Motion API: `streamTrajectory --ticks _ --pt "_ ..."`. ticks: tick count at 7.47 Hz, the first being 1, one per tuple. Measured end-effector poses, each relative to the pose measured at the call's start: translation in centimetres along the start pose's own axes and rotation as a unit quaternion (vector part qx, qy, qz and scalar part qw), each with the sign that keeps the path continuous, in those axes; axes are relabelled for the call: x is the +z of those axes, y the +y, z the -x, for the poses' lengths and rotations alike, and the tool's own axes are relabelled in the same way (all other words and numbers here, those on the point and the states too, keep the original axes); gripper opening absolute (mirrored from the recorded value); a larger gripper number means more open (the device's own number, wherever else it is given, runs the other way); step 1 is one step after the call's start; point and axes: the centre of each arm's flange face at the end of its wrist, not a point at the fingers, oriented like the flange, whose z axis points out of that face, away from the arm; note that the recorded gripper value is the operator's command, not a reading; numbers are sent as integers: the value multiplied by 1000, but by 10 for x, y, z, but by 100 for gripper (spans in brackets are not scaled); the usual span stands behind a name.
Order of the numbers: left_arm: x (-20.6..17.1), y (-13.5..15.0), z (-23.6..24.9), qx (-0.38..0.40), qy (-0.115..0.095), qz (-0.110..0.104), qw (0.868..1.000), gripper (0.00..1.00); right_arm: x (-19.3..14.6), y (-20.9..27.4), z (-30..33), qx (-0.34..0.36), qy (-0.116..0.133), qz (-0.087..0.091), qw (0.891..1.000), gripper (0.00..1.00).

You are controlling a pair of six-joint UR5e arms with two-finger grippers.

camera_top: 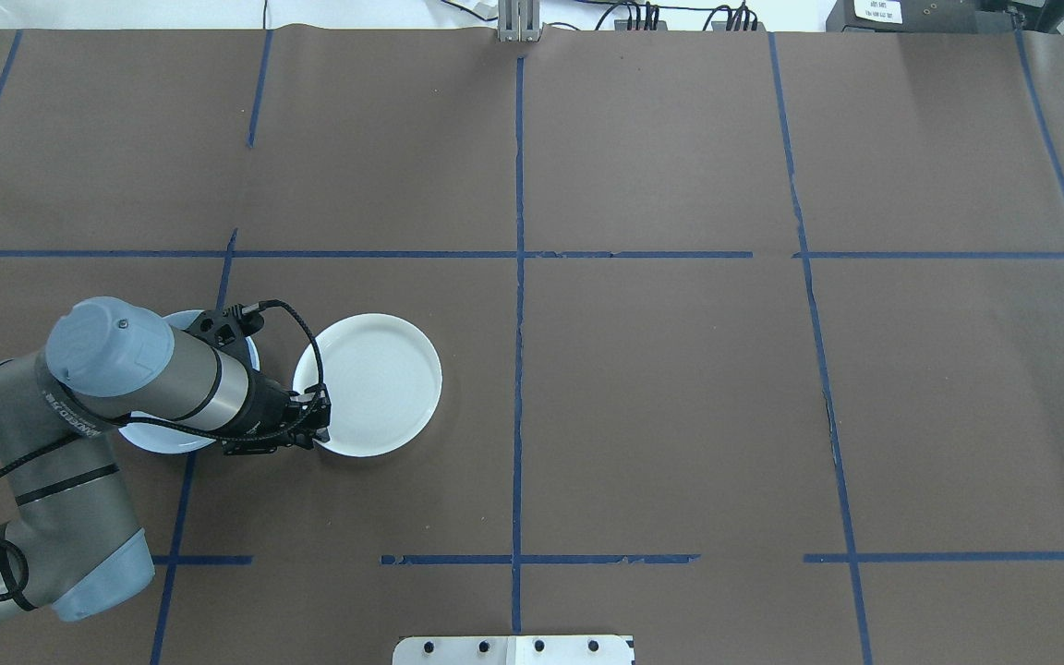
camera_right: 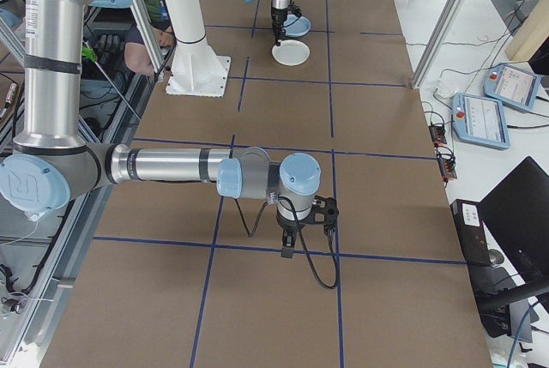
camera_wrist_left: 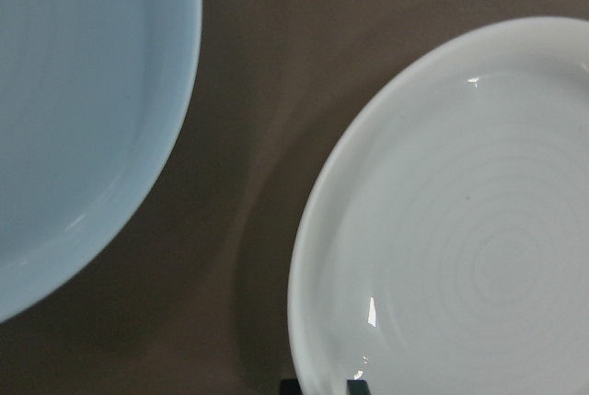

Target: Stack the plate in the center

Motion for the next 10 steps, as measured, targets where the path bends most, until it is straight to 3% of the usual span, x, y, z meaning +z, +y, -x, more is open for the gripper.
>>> streamTrajectory --ticks 1,4,6,8,10 --pt "0 0 0 1 1 0 1000 0 0 0 0 0 0 0 1000 100" --pt "-5 1 0 5 5 6 1000 0 0 0 0 0 0 0 1000 100" --pt "-27 -8 4 28 27 26 999 0 0 0 0 0 0 0 1000 100" --pt "-63 -37 39 73 61 40 995 0 0 0 0 0 0 0 1000 100" --pt "-100 -77 95 121 69 31 990 0 0 0 0 0 0 0 1000 100"
